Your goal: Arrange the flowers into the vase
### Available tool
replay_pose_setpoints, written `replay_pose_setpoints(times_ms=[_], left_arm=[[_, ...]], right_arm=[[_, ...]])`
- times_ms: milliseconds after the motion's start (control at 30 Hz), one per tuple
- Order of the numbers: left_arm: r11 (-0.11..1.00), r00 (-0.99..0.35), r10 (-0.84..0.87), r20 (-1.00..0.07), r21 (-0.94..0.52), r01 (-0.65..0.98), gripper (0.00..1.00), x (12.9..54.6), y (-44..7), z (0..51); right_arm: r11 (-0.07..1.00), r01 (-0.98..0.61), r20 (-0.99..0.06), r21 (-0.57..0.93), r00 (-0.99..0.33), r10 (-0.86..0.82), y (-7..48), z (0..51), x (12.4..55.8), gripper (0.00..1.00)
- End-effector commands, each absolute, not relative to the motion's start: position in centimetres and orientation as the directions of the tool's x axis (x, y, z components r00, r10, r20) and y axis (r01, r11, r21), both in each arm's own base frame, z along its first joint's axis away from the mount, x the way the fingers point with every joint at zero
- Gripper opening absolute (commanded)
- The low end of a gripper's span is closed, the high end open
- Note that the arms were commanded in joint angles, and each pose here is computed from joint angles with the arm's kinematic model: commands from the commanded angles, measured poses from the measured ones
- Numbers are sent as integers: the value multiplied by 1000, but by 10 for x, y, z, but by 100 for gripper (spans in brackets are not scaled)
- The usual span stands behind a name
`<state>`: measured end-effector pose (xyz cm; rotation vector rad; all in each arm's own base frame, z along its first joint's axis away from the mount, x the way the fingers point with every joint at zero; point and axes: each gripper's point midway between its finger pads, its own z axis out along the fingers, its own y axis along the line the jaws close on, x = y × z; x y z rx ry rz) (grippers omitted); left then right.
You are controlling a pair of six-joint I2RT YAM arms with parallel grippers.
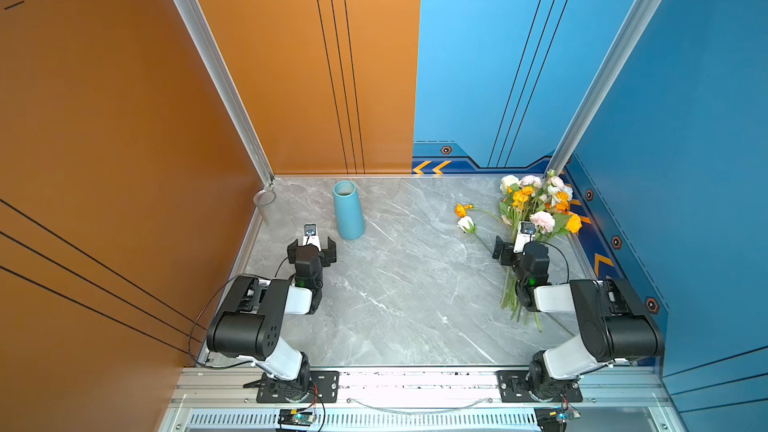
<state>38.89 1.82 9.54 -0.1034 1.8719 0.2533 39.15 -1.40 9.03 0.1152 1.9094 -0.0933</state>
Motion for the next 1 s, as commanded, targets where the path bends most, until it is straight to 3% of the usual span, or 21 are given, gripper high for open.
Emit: replay_pose_setpoints(times_ms=[0,567,833,967], left_arm=[[971,-314,41,-948,112,-212,98,390,22,94],[969,-312,32,-949,105,-222,98,390,24,95],[956,-251,111,-962,172,-238,98,372,13,142],[963,-201,78,-977,126,-239,98,367,2,177]], right_arm=[[989,146,-944,-4,-328,45,-16,93,394,100],[993,118,-942,-1,-333,39,-11,98,395,100],[996,94,-958,-5,-285,22,0,166,378,100],[997,51,-958,52,-281,64,13,204,356,100]])
